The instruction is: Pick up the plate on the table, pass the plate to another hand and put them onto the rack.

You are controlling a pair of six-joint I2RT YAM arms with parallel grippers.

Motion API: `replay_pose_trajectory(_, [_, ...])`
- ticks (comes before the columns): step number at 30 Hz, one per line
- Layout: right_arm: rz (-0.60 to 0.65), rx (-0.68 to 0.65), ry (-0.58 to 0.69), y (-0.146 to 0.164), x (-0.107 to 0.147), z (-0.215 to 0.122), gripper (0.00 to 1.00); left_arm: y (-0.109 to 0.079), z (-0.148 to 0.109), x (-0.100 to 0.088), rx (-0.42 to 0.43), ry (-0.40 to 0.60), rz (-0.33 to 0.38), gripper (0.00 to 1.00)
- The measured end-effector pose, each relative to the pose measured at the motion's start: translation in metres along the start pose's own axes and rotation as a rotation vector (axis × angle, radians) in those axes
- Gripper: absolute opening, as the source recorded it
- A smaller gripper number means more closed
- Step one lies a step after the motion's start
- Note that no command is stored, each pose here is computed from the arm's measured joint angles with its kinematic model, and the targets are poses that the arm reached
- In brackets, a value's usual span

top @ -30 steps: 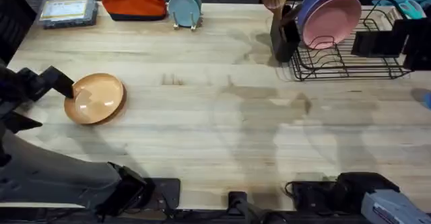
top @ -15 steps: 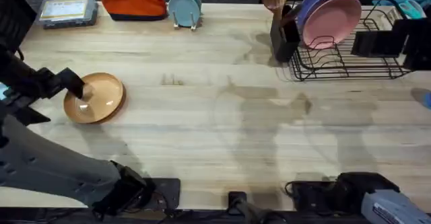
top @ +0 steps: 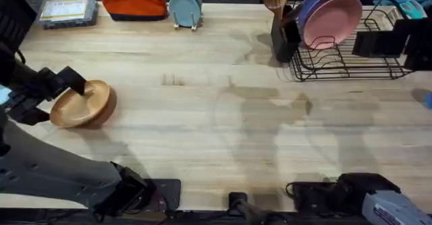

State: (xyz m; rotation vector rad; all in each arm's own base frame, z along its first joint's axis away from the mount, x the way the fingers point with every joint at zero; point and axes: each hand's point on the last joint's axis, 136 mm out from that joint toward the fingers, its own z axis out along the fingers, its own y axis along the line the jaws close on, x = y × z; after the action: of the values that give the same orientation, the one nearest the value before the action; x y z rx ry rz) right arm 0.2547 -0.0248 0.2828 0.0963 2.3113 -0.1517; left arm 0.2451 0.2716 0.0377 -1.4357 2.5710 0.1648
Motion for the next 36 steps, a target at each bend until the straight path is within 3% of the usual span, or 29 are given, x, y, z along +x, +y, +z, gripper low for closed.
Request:
replay_pose_trajectory(11, [0.000, 0.000, 0.000, 0.000, 0.000, 0.000, 0.996, -0.011, 0.001, 0.005, 0.068, 0.022, 0.010, 0.995])
replay_pose_trajectory(18, [-0.001, 0.000, 0.007, 0.000, 0.001, 0.000, 0.996, -0.015, 0.000, 0.006, 0.077, 0.024, 0.023, 0.856])
replay_pose_trajectory(25, [-0.009, 0.001, 0.068, 0.001, 0.009, 0.012, 0.996, -0.028, -0.001, 0.009, 0.103, 0.029, 0.061, 0.584])
replay_pose_trajectory(29, [-0.013, 0.002, 0.097, 0.002, 0.011, 0.019, 0.996, -0.037, -0.002, 0.012, 0.144, 0.037, 0.076, 0.316])
replay_pose_trajectory(36, [-0.014, 0.002, 0.104, 0.003, 0.012, 0.021, 0.996, -0.054, -0.005, 0.017, 0.223, 0.058, 0.085, 0.056])
